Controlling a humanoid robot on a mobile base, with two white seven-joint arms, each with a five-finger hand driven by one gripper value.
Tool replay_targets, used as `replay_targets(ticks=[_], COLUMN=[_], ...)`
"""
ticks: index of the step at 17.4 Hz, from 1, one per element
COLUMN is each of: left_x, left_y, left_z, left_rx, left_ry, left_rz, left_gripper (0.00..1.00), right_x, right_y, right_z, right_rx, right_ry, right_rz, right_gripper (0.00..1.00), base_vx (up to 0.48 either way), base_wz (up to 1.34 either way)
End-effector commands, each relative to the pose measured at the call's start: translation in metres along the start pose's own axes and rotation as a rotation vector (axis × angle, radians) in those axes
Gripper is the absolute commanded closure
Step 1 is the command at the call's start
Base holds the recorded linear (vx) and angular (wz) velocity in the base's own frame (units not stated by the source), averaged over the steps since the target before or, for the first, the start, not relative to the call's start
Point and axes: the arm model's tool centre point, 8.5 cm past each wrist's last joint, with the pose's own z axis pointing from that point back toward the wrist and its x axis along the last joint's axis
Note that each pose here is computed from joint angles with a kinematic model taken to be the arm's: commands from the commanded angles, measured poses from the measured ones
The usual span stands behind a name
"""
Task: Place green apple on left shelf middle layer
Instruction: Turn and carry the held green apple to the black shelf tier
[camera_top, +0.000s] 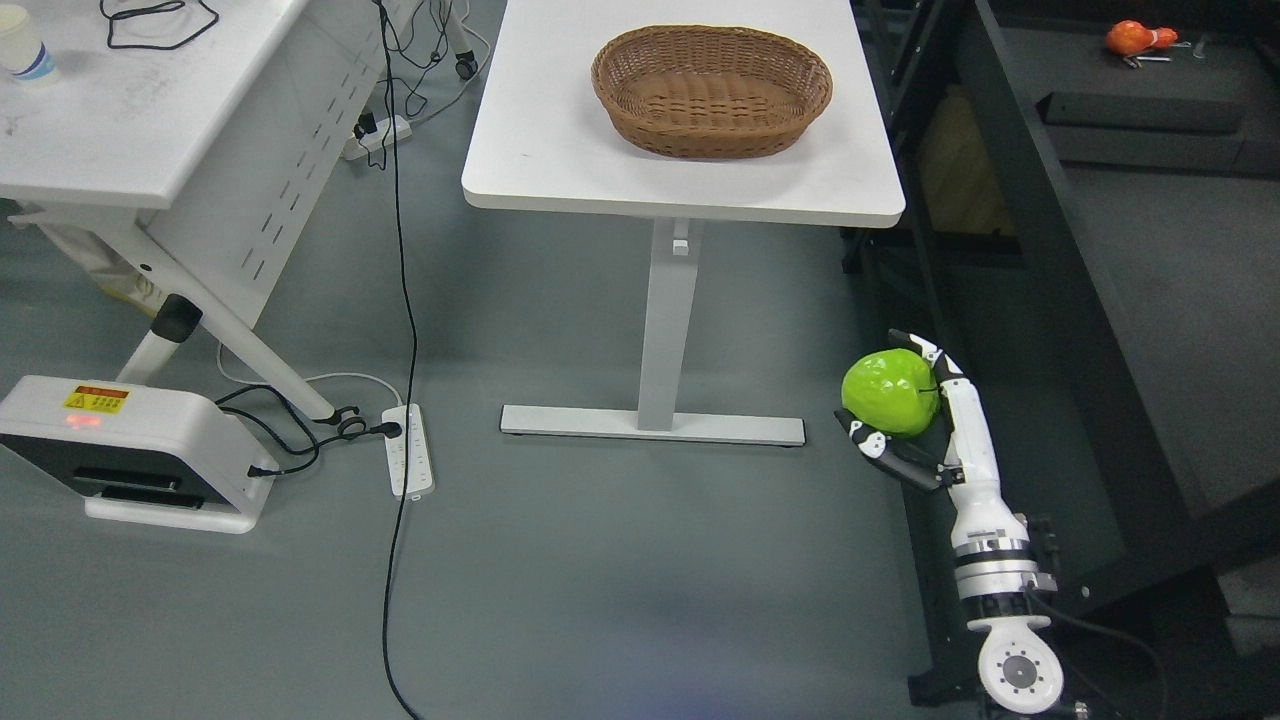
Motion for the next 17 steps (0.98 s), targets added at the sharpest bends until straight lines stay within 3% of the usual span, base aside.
replay_targets(ticks=[1,9,17], left_x=[-0.005,-0.005,-0.005], left_y=[0.011,0.011,0.011], left_z=[0.002,0.002,0.002], left_rx=[0.018,0.018,0.018], left_ry=[0.004,0.006,0.006], left_rz=[0.0,0.0,0.0], left_gripper=[0.0,0.0,0.0], right_x=[-0.001,-0.006,-0.011], right_y=[-0.001,-0.014,-0.029], right_z=[0.0,-0.001,-0.004], right_rx=[0.002,-0.032,-0.075], right_ry=[0.009,0.028,0.071], right_rz=[0.011,0.019,0.023], right_gripper=[1.0,1.0,1.0], base_vx=[-0.306,-0.235,-0.144], base_wz=[-0.13,-0.47,-0.83])
